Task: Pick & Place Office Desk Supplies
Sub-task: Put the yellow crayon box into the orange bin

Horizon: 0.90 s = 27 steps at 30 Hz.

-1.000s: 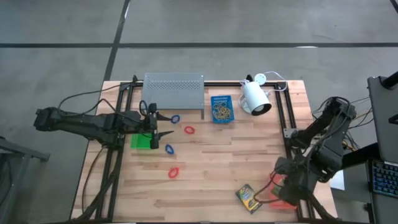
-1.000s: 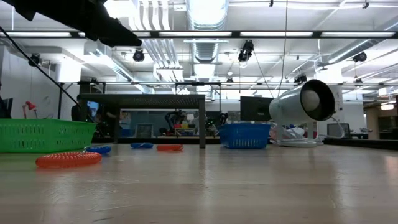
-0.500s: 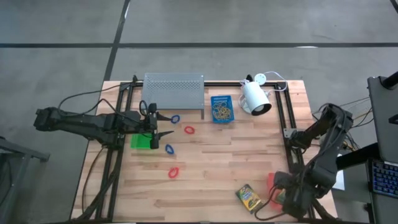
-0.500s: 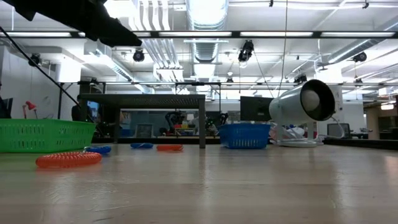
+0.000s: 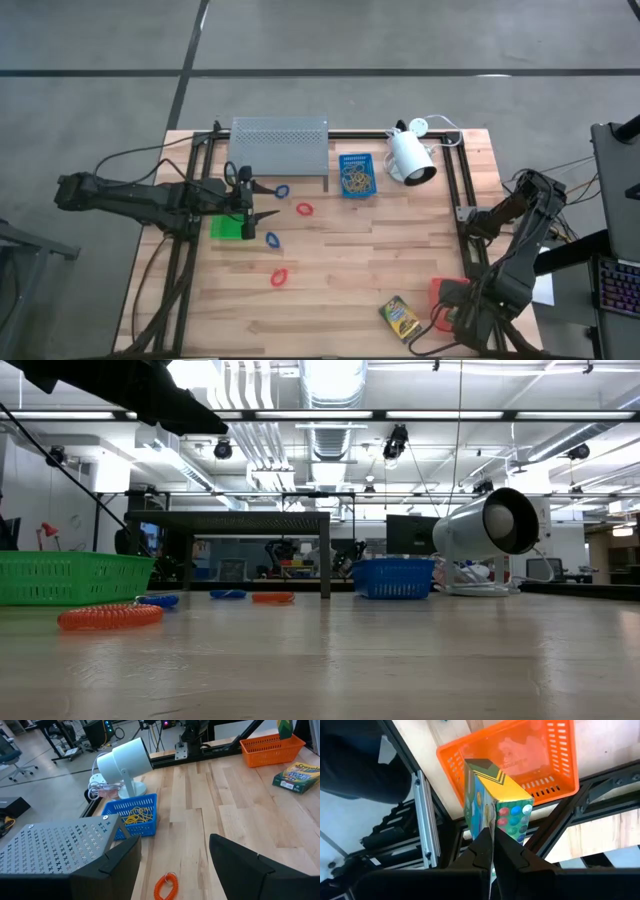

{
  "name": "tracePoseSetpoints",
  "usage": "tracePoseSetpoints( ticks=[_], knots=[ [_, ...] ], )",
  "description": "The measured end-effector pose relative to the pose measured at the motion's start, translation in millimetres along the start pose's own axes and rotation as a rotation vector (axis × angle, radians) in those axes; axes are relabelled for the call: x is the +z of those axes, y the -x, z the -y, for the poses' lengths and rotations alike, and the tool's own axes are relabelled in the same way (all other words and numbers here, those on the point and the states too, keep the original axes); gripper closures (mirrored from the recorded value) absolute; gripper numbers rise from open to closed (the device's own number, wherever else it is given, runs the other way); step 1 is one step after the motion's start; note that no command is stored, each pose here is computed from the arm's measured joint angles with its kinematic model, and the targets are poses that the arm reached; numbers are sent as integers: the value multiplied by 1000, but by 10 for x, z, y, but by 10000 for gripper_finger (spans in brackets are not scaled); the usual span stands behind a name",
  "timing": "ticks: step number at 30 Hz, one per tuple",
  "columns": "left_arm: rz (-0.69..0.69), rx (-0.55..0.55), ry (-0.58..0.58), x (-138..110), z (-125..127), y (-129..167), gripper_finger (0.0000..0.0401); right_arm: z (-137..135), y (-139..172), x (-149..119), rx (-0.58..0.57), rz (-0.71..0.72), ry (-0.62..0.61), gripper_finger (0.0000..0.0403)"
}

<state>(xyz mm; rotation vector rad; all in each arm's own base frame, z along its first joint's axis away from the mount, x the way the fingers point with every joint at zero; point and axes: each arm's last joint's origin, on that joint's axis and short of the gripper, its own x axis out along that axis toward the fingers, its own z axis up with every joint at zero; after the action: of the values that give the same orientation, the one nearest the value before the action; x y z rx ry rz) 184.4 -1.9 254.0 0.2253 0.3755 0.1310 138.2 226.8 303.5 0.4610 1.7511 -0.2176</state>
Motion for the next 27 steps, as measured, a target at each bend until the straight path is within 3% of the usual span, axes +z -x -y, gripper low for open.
tracePoseSetpoints(
  ticks=[15,27],
  knots=[
    [0,0,0,0,0,0,160,45,-424,98,-6,-17,124,395],
    [0,0,0,0,0,-1,160,51,-584,139,19,-12,127,394]
  ],
)
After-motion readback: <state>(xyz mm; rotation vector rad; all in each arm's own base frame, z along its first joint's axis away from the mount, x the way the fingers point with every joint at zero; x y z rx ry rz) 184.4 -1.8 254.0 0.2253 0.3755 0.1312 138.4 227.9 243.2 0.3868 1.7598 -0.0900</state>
